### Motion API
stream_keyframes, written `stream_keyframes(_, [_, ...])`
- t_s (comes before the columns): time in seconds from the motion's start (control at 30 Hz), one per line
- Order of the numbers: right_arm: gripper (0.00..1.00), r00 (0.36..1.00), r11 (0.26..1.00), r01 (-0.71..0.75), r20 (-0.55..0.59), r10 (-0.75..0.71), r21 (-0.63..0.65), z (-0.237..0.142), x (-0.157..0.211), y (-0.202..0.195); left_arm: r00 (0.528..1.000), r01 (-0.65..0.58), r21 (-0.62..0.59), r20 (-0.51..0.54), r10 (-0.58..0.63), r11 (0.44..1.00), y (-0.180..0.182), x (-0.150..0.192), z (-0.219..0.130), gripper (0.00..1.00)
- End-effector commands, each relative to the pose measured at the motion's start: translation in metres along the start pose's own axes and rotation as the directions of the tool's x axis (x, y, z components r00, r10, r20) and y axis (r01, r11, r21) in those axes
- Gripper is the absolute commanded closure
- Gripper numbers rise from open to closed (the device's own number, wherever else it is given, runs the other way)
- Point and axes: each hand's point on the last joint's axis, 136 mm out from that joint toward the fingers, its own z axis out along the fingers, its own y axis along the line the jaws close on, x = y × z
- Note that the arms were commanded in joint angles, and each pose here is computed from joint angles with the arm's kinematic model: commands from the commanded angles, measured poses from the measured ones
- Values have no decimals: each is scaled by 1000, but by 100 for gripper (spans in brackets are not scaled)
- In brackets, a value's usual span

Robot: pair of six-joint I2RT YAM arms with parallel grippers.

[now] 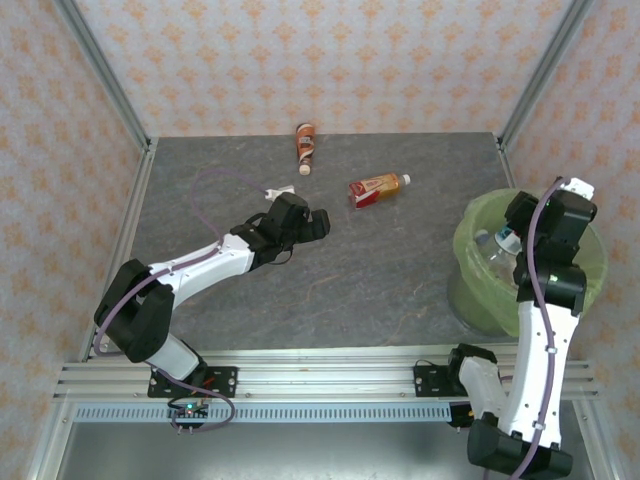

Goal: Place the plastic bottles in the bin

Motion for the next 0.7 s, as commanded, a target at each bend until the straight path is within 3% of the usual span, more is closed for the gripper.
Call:
stream_keyframes(0.0, [49,1000,997,5,-10,-6,-76,8,16,13,1000,13,18,25,-13,1000,-4,-9,1,0])
stream_keyframes(0.43, [48,994,998,2,-110,-9,-62,28,71,13,1000,10,38,1,-10,999,-11,-6,8,0])
stream_keyframes(0.57, [37,994,993,-25,-112,12,-116,24,71,22,1000,7,42,-11,-7,999,-13,-5,12,0])
stream_keyframes(0.67, [27,998,985,-37,-47,29,-170,8,48,31,1000,8,46,-10,-8,999,-14,-6,12,0])
